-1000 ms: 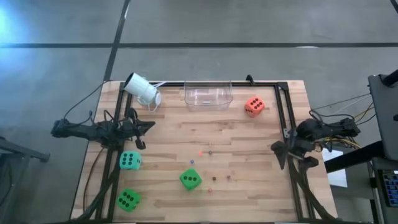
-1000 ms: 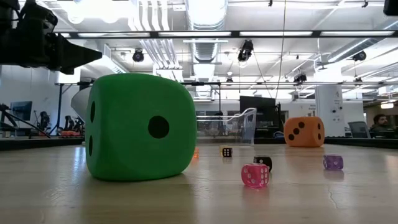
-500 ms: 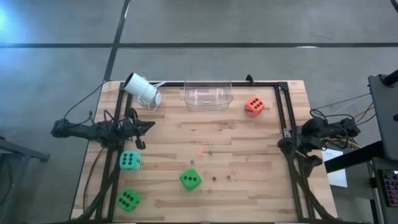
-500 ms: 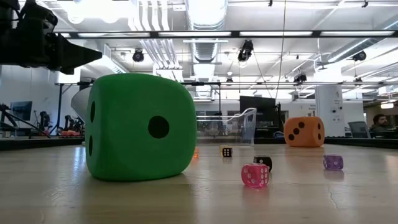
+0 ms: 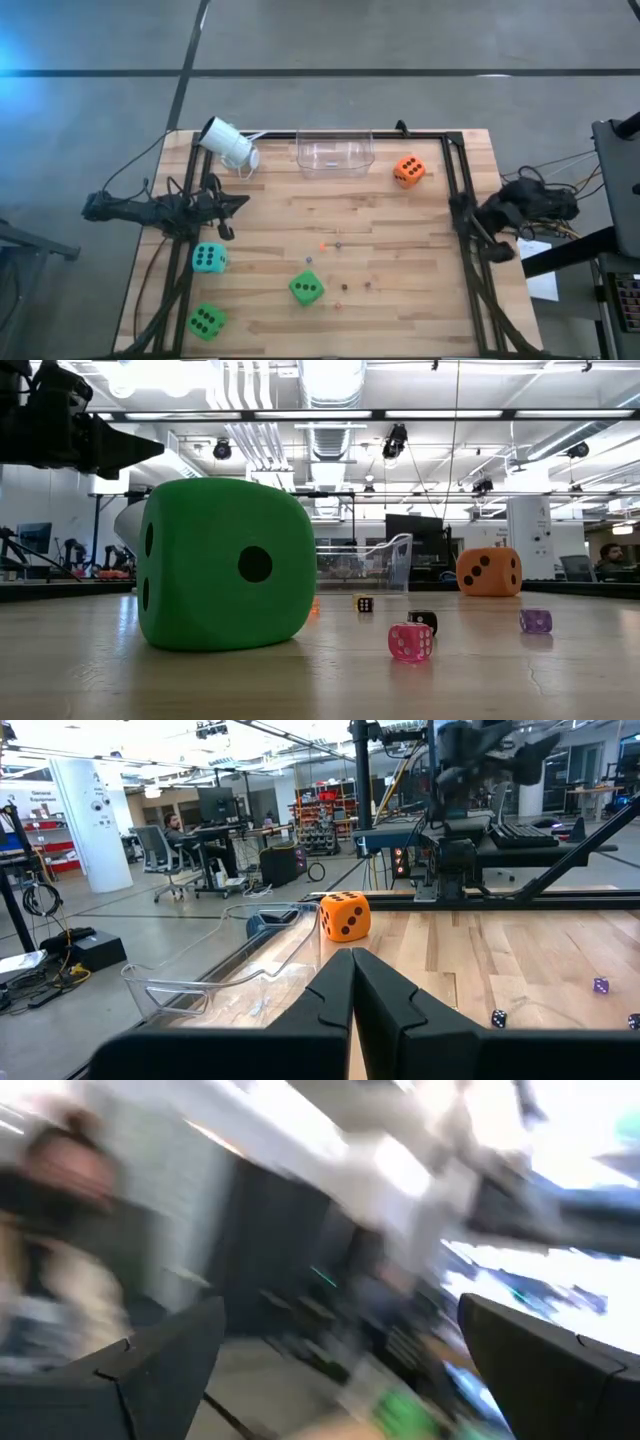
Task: Pick & Place Dice
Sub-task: Put the big orange dice into the transparent bin
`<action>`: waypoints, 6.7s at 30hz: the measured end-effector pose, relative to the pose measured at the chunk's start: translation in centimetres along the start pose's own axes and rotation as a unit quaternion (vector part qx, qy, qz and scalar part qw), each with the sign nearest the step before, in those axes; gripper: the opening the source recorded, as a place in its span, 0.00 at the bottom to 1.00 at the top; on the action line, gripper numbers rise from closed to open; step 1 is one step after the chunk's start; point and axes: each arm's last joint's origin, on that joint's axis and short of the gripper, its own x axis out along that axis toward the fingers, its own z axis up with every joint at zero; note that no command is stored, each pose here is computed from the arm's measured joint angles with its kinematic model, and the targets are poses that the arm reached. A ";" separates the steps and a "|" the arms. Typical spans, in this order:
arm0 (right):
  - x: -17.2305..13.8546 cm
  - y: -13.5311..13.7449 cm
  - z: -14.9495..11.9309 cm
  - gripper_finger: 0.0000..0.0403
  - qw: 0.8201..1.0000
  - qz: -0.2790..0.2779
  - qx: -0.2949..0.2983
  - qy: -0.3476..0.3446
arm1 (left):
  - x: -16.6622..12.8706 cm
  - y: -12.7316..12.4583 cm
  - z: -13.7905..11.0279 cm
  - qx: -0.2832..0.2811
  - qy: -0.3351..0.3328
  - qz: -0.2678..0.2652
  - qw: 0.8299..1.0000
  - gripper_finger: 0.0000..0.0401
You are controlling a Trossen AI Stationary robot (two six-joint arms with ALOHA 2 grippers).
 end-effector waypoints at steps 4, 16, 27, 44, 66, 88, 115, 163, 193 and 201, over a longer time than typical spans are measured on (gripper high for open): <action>-0.8 -1.0 1.0 0.99 0.979 -0.185 -0.006 0.083 | 0.0 0.0 0.0 0.000 0.000 0.000 1.000 0.03; -0.9 -2.2 1.8 0.99 0.922 -0.363 -0.025 0.132 | 0.0 0.0 0.0 0.000 0.000 0.000 1.000 0.03; -0.4 -2.8 1.5 0.99 0.891 -0.425 -0.018 0.159 | 0.0 0.0 0.0 0.000 0.000 0.000 1.000 0.03; -0.4 -2.8 1.5 0.99 0.892 -0.429 0.023 0.140 | 0.0 0.0 0.0 0.000 0.000 0.000 1.000 0.03; 0.6 -4.3 5.7 0.99 0.769 -0.551 0.107 0.307 | 0.0 0.0 0.0 0.000 0.000 0.000 1.000 0.03; 4.2 -9.3 5.2 0.99 0.579 -0.625 0.203 0.484 | 0.0 0.0 0.0 0.000 0.000 0.000 1.000 0.03; 1.0 -19.5 -2.1 0.99 0.456 -0.573 0.354 0.582 | 0.0 0.0 0.0 0.000 0.000 0.000 1.000 0.03; -2.1 -20.4 -6.6 0.99 0.472 -0.538 0.411 0.565 | 0.0 0.0 0.0 0.000 0.000 0.000 1.000 0.03; -3.3 -20.5 -8.7 0.99 0.467 -0.535 0.397 0.582 | 0.0 0.0 0.0 0.000 0.000 0.000 1.000 0.03; -4.1 -21.2 -10.0 0.99 0.441 -0.542 0.403 0.592 | 0.0 0.0 0.0 0.000 0.000 0.000 1.000 0.03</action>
